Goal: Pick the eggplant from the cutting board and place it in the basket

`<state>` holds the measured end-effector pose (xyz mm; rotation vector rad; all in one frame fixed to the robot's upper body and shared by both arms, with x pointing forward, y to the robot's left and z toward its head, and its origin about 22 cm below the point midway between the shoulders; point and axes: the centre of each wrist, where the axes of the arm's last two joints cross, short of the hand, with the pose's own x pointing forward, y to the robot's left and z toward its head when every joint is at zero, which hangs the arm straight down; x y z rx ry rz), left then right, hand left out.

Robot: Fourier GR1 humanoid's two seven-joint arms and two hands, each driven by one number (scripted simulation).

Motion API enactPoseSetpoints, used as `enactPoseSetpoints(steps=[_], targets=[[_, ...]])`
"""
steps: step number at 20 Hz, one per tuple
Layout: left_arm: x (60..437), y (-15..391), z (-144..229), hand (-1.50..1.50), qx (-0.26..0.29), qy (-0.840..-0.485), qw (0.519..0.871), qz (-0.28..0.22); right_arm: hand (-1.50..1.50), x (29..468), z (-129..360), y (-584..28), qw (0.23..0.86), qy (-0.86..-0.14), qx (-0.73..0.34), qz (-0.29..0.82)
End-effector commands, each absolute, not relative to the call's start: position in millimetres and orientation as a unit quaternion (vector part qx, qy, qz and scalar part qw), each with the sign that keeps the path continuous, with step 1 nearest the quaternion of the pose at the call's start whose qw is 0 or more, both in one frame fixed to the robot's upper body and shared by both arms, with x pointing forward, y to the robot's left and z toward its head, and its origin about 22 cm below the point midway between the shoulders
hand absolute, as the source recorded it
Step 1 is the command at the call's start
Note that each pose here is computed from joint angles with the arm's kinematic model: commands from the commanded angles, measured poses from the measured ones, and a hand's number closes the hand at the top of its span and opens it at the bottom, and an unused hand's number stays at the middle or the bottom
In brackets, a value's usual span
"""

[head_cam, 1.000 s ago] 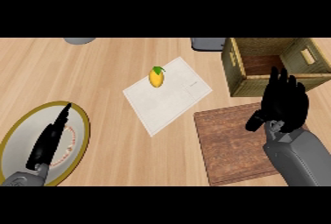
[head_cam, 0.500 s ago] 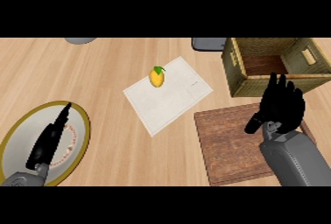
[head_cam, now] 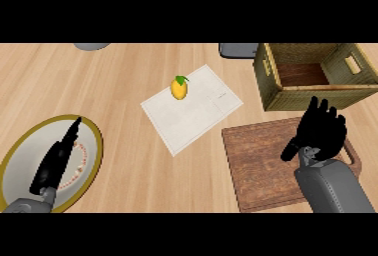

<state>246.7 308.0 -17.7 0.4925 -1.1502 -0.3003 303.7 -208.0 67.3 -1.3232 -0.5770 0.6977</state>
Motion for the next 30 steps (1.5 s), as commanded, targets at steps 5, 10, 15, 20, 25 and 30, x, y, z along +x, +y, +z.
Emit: enactPoseSetpoints(steps=[5,10,15,20,25,30], targets=[[236.7,299.6,-18.4,0.0,0.23,-0.531,0.804,-0.138,-1.5,304.3,38.9,-204.5,0.711,-0.207,-0.607,0.29],[256.6,315.7,6.4,0.0,0.222,-0.535,0.803,-0.141,-1.5,304.4,25.4,-231.7,0.713,-0.202,-0.609,0.281],[240.8,320.1,-23.4,0.0,0.223,-0.539,0.8,-0.137,-1.5,299.3,20.7,-253.3,0.715,-0.183,-0.614,0.28],[238.7,306.4,-22.8,0.0,0.228,-0.53,0.804,-0.143,-1.5,297.5,24.5,-271.8,0.72,-0.179,-0.611,0.276],[239.9,291.8,-21.9,0.0,0.231,-0.538,0.798,-0.143,-1.5,307.6,5.9,-275.4,0.722,-0.189,-0.602,0.282],[238.0,311.9,-25.5,0.0,0.22,-0.54,0.799,-0.144,-1.5,303.9,5.7,-255.2,0.734,-0.176,-0.59,0.286]])
